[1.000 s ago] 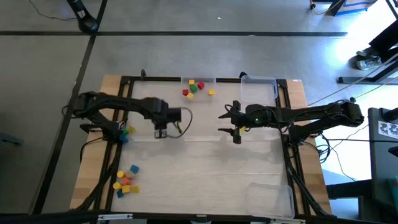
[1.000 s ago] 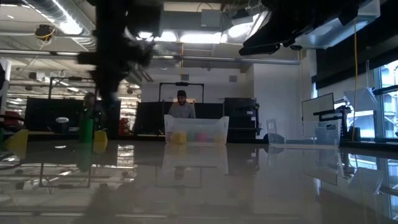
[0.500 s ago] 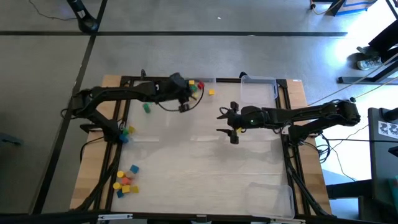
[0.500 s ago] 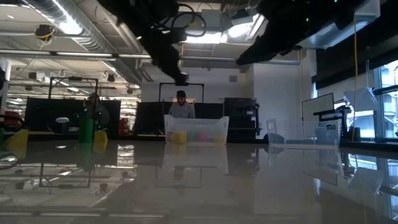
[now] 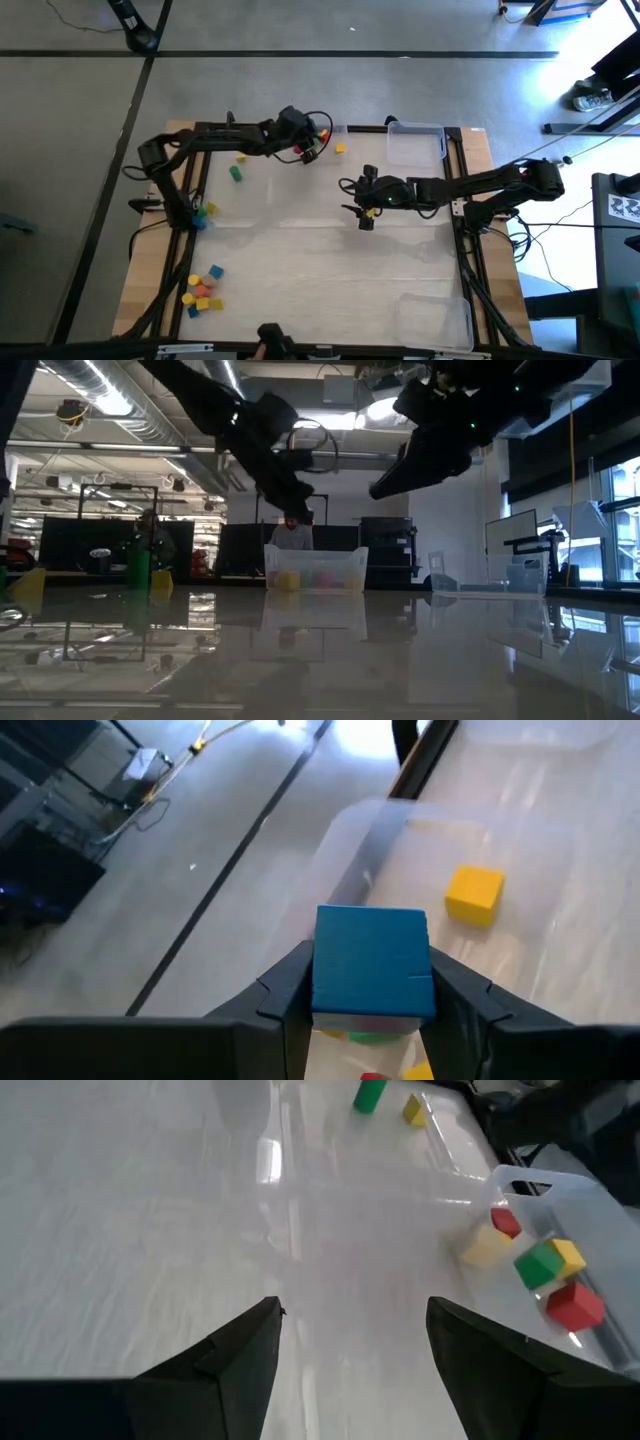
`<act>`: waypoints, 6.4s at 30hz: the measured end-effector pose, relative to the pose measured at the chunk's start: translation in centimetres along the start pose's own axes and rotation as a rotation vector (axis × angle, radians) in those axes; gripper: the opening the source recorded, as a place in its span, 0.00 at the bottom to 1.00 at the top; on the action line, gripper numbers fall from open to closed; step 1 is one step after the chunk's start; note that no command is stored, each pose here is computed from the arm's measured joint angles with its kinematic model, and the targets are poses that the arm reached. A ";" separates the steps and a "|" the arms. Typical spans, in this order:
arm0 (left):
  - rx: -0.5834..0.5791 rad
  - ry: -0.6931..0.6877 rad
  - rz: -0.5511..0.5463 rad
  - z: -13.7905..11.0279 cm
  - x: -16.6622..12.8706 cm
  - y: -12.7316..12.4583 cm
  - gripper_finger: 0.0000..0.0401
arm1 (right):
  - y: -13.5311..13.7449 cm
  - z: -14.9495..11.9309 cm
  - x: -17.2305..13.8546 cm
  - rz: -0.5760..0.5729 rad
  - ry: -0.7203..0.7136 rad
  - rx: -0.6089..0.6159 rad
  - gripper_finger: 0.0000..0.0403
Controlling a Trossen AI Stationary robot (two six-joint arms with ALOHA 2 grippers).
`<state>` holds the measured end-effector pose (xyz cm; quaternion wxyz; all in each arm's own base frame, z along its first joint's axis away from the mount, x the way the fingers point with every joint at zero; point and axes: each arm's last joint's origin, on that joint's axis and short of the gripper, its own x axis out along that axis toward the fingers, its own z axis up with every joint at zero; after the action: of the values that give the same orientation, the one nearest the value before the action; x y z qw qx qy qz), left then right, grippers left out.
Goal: Sort blocks by size
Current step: Put the square blue block into the top left transparent bin, then adjust the green cylinder block, then adjust the yellow triangle block
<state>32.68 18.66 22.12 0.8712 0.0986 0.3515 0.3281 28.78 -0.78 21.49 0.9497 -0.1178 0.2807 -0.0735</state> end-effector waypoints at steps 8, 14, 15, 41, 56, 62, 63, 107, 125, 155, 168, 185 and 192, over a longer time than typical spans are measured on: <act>-0.032 0.009 0.008 -0.6 1.2 -0.1 0.38 | -0.1 0.4 0.0 -0.006 -0.036 -0.014 0.62; -0.058 0.000 0.004 -0.1 1.0 -0.2 0.53 | -0.1 0.4 0.0 -0.006 -0.037 -0.015 0.62; -0.054 0.003 0.001 0.1 0.7 -0.2 0.55 | -0.1 0.4 0.0 -0.006 -0.037 -0.015 0.62; -0.326 0.394 0.049 -0.6 -19.4 5.8 0.59 | -0.1 0.3 0.0 -0.004 -0.034 -0.008 0.62; -0.486 0.718 0.154 -8.4 -14.9 5.0 0.59 | -0.1 0.3 0.0 -0.004 -0.034 -0.008 0.62; -0.523 0.762 0.122 -10.8 -13.6 4.6 0.59 | -0.1 0.3 0.0 -0.004 -0.035 -0.009 0.62; -0.527 0.761 0.125 -11.1 -13.5 4.6 0.59 | -0.1 0.3 0.0 -0.004 -0.034 -0.009 0.62; -0.588 0.739 0.071 -16.2 -11.0 2.7 0.40 | -0.1 0.4 0.0 -0.009 -0.043 -0.007 0.62; -0.516 0.719 -0.008 -15.9 -10.9 2.7 0.33 | -0.1 0.4 0.0 -0.009 -0.043 -0.007 0.62; -0.265 0.605 -0.238 -13.4 -11.9 -1.7 0.34 | -0.1 0.5 0.0 -0.010 -0.047 -0.006 0.62; -0.248 0.616 -0.241 -14.2 -11.8 -2.0 0.38 | -0.1 0.5 0.0 -0.010 -0.048 -0.006 0.62; -0.215 0.596 -0.252 -11.5 -12.6 -0.9 0.55 | -0.1 0.5 0.0 -0.010 -0.048 -0.006 0.62; -0.237 0.687 -0.237 -10.0 -14.1 0.1 0.55 | -0.1 0.5 0.0 -0.010 -0.048 -0.006 0.62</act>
<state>18.29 9.08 22.60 0.7399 -0.1601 0.5916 0.2774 29.00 -0.77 21.94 0.9554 -0.1236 0.2575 -0.0745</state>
